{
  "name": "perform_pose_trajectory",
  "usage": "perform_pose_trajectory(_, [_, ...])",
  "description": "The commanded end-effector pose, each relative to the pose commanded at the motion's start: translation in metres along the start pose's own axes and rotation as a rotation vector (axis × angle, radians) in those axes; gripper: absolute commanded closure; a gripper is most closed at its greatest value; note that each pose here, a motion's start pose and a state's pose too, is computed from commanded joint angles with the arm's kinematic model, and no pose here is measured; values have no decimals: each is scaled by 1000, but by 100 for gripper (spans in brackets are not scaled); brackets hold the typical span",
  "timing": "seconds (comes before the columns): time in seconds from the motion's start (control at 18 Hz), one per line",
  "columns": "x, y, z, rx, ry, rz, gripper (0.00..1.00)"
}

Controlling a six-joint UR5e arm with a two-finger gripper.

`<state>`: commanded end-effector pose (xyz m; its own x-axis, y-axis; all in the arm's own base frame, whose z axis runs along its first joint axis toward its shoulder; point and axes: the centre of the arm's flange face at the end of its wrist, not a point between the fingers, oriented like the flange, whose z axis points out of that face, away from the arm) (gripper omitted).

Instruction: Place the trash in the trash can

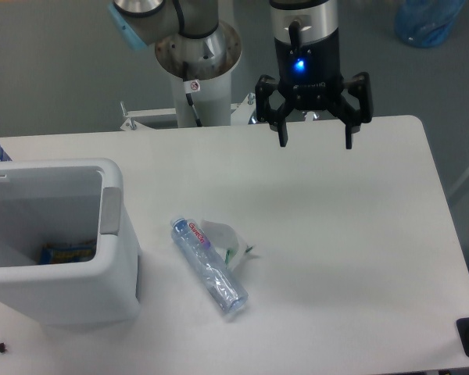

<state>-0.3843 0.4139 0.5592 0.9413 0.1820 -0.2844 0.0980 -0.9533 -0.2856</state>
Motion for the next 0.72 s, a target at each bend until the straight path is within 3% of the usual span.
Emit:
perform_pose_trajectory(0.39, [-1, 5, 12, -19, 8, -15, 0])
perform_pose_trajectory(0.72, [2, 12, 30, -26, -28, -26, 0])
